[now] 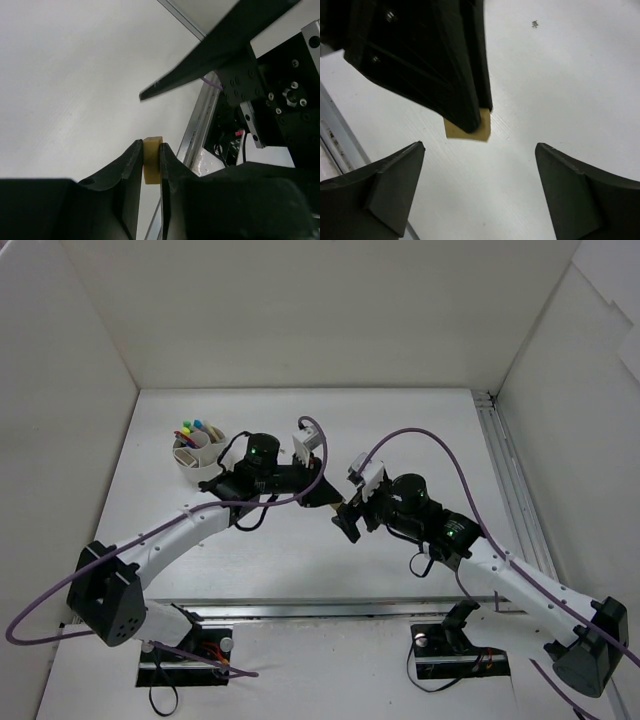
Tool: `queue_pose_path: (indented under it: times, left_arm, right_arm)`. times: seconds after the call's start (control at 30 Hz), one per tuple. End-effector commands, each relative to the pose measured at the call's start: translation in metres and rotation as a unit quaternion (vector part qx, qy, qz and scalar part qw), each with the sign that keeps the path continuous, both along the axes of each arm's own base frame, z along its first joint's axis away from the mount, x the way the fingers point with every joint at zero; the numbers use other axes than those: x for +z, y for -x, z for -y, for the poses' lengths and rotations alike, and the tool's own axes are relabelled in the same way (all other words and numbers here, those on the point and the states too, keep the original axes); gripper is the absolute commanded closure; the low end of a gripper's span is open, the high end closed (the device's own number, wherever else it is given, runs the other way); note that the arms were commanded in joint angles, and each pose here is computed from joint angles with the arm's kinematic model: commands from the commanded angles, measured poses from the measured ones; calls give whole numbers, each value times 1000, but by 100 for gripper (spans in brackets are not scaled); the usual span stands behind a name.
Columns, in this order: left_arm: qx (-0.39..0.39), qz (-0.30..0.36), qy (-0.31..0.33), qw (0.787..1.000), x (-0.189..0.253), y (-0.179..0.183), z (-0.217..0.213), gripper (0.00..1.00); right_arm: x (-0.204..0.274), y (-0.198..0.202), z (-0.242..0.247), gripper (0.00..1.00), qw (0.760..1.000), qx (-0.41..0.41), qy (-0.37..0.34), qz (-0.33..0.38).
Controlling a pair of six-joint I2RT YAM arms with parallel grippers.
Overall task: Sort the stationery into containers
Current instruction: Place the stationery in the storage box.
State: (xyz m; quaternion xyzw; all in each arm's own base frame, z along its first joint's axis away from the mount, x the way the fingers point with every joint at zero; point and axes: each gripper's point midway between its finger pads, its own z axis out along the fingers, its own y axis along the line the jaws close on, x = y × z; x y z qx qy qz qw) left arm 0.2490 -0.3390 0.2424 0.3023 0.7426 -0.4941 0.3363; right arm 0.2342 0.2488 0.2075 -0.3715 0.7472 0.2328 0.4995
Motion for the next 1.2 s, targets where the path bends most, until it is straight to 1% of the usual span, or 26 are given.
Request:
queue_pose_path:
  times: [0.0, 0.03, 0.13, 0.17, 0.2, 0.23, 0.27, 0.3, 0.33, 0.37, 0.4, 0.43, 0.47, 0.5, 0.57, 0.6, 0.63, 0.67, 0.7, 0.73, 0.8, 0.83, 0.97, 1.17]
  left_arm:
    - [67, 59, 8, 996, 37, -27, -27, 100]
    - [89, 67, 6, 994, 40, -36, -35, 100]
    - [203, 86, -53, 974, 29, -77, -91, 100]
    - [254, 107, -83, 958, 28, -94, -117, 100]
    - [288, 120, -99, 945, 28, -110, -145, 100]
    - [303, 135, -113, 937, 29, -118, -161, 100]
    - [346, 152, -147, 914, 27, -132, -187, 100]
    - [369, 164, -172, 899, 29, -142, -211, 100]
    - [373, 180, -192, 890, 29, -147, -223, 100]
    - [387, 193, -214, 876, 25, -156, -237, 100]
    - [365, 237, -251, 865, 26, -163, -248, 100]
    - [358, 251, -268, 858, 22, -168, -261, 100]
    - [349, 257, -284, 855, 13, -175, -265, 100]
    - [330, 275, -309, 849, 12, -180, -270, 100]
    - [317, 271, -334, 846, -2, -189, -279, 100]
    - [296, 275, -346, 847, -2, -190, -278, 100]
    - [291, 275, -351, 847, -4, -193, -282, 100]
    - [290, 268, -353, 848, -11, -199, -288, 100]
    - [294, 272, -353, 846, -8, -204, -292, 100]
    - [294, 267, -358, 845, -15, -209, -296, 100]
    - [303, 263, -361, 842, -12, -218, -307, 100]
    - [290, 253, -364, 848, -21, -221, -305, 100]
    - [286, 237, -384, 845, -26, -231, -313, 100]
    - [259, 208, -377, 865, -49, -233, -304, 100]
  right_arm:
    - [39, -19, -1, 2, 997, -39, -46, 47]
    - [37, -19, 0, 2, 997, -44, -45, 44]
    - [30, -24, 10, 2, 996, -80, -34, 37]
    - [26, -25, 14, 2, 995, -92, -32, 33]
    - [23, -27, 20, 2, 993, -109, -23, 32]
    - [20, -31, 27, 2, 991, -128, -16, 32]
    - [16, -32, 32, 2, 989, -141, -9, 31]
    - [11, -34, 38, 2, 987, -156, 2, 30]
    - [9, -34, 40, 2, 987, -160, 7, 29]
    - [6, -34, 42, 2, 986, -163, 14, 28]
    - [3, -34, 44, 2, 986, -164, 22, 27]
    - [3, -34, 46, 2, 985, -166, 24, 27]
    - [0, -33, 46, 2, 986, -164, 31, 29]
    - [-1, -35, 48, 2, 985, -168, 35, 30]
    - [-1, -36, 50, 2, 984, -169, 44, 35]
    - [-3, -36, 51, 2, 984, -168, 50, 35]
    - [-3, -36, 51, 2, 984, -169, 52, 37]
    - [-3, -37, 52, 2, 983, -170, 56, 39]
    - [-4, -39, 54, 2, 982, -174, 59, 40]
    - [-4, -39, 54, 2, 982, -174, 61, 40]
    - [-9, -37, 56, 2, 982, -174, 73, 33]
    - [-9, -38, 57, 2, 981, -175, 75, 32]
    - [-9, -38, 60, 2, 980, -180, 80, 32]
    - [-10, -40, 60, 2, 979, -183, 85, 31]
